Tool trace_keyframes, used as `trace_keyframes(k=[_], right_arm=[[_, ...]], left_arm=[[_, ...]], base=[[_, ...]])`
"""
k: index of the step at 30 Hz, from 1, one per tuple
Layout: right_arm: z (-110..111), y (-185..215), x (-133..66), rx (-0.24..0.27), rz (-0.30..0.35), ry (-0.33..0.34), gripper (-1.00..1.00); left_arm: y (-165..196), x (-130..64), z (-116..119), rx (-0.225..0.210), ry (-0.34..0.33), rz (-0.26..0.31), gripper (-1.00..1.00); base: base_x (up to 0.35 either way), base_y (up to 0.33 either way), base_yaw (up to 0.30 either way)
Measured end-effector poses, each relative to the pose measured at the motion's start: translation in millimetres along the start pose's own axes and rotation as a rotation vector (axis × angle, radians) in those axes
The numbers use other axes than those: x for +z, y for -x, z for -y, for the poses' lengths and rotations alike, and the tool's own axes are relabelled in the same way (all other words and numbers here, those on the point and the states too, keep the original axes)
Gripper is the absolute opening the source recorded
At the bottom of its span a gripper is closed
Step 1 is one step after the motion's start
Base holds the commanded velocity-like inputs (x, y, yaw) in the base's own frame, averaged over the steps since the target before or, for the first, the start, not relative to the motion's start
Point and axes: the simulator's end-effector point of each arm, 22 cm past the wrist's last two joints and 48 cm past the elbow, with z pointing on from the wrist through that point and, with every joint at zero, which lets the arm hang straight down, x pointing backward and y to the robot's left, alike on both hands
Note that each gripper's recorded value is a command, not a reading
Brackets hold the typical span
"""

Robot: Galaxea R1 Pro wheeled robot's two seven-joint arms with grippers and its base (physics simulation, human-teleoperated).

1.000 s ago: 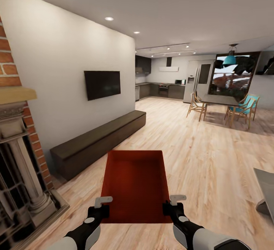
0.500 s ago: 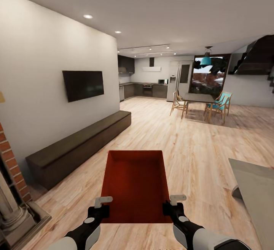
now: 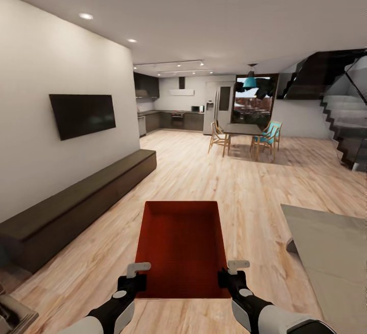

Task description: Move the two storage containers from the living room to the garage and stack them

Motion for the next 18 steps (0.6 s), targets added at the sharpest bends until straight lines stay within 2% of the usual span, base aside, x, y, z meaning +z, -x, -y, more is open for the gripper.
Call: trace_keyframes(k=[18], right_arm=[[-0.4, 0.2, -0.1, -0.001, 0.000, 0.000, -1.00]], left_arm=[[0.1, -0.1, -0.4, 0.000, 0.000, 0.000, -1.00]], base=[[0.314, 0.000, -0.007]])
